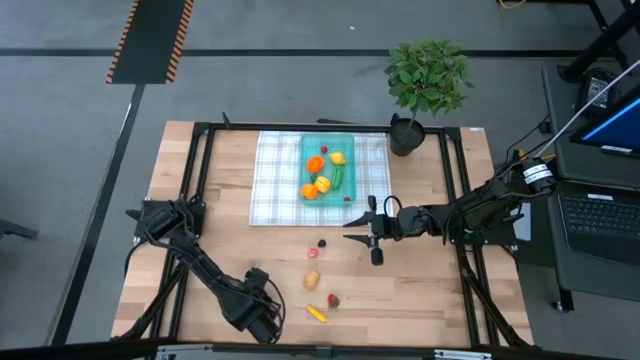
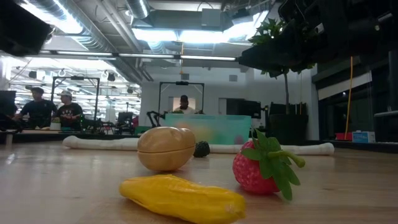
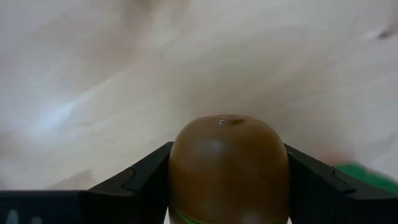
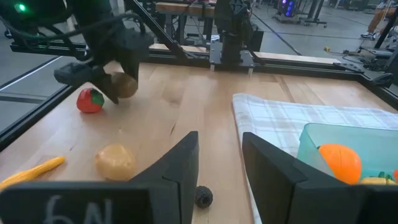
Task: Pick and placing Produce into tupperware
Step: Put the brown kiwi into the green bin
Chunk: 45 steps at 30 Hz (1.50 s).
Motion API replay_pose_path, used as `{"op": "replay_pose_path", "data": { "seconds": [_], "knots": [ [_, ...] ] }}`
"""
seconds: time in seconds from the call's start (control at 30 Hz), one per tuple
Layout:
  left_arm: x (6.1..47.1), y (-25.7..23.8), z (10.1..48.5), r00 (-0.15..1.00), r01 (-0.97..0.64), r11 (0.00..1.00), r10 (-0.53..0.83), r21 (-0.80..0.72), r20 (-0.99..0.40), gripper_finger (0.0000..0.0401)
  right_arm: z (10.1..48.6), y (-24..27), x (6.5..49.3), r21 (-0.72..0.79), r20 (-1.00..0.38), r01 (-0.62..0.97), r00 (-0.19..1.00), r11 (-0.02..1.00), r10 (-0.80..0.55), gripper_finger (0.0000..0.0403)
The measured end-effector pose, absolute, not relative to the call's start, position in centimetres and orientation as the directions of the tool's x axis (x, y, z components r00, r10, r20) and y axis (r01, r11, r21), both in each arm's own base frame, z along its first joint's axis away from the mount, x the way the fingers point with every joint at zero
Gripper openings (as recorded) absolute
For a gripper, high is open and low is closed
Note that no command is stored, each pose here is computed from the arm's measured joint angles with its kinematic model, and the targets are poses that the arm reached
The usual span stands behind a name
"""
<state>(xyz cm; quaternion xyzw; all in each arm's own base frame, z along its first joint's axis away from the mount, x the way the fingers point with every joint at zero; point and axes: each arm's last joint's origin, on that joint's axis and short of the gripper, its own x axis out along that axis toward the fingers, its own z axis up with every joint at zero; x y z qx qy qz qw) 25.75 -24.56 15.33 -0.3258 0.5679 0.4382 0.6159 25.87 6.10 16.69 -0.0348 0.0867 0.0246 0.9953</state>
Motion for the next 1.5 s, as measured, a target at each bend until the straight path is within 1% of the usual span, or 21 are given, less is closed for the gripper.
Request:
{"op": "replay_pose_path", "data": {
  "seconds": [0.13,0.2,0.33,0.47,0.63,0.73,1.0,1.13,1.4,1.5],
  "knots": [
    [25.7,-24.2,16.2,-0.005,-0.912,0.402,0.186,0.081,-0.983,0.0236,16.7,6.1,25.9,-0.064,-0.174,-0.055,0.984,0.996,0.043,0.0127],
    [25.6,-24.1,16.7,0.028,-0.911,0.408,0.205,0.06,-0.978,0.0236,16.7,6.1,25.9,-0.064,-0.175,-0.055,0.984,0.996,0.043,0.0127],
    [25.6,-24.1,17.4,0.146,-0.902,0.431,0.289,-0.007,-0.946,0.0237,16.7,6.1,25.9,-0.064,-0.174,-0.055,0.984,0.996,0.043,0.0127],
    [25.6,-24.1,17.8,0.273,-0.884,0.462,0.382,-0.073,-0.883,0.0239,16.8,6.1,25.9,-0.062,-0.167,-0.054,0.985,0.997,0.043,0.0127],
    [25.5,-24.3,18.2,0.429,-0.842,0.522,0.497,-0.136,-0.754,0.0237,17.1,6.1,25.9,-0.055,-0.132,-0.052,0.99,0.997,0.044,0.0127],
    [25.3,-24.5,18.5,0.521,-0.807,0.568,0.553,-0.162,-0.651,0.0238,17.3,6.1,26.0,-0.05,-0.11,-0.051,0.993,0.997,0.045,0.0127],
    [24.5,-25.6,19.2,0.683,-0.714,0.671,0.607,-0.197,-0.408,0.0238,17.5,6.1,26.0,-0.027,-0.092,-0.048,0.995,0.998,0.045,0.0127],
    [24.2,-25.9,19.5,0.722,-0.684,0.701,0.611,-0.202,-0.326,0.0239,17.5,6.1,26.0,-0.027,-0.092,-0.048,0.995,0.998,0.045,0.0127],
    [24.4,-25.6,19.5,0.716,-0.69,0.699,0.622,-0.187,-0.316,0.0238,17.5,6.1,26.0,-0.026,-0.088,-0.048,0.995,0.998,0.046,0.0127],
    [24.9,-25.1,19.6,0.716,-0.69,0.71,0.641,-0.141,-0.276,0.0238,17.8,6.1,26.0,-0.021,-0.061,-0.047,0.997,0.999,0.046,0.0127]
  ]
}}
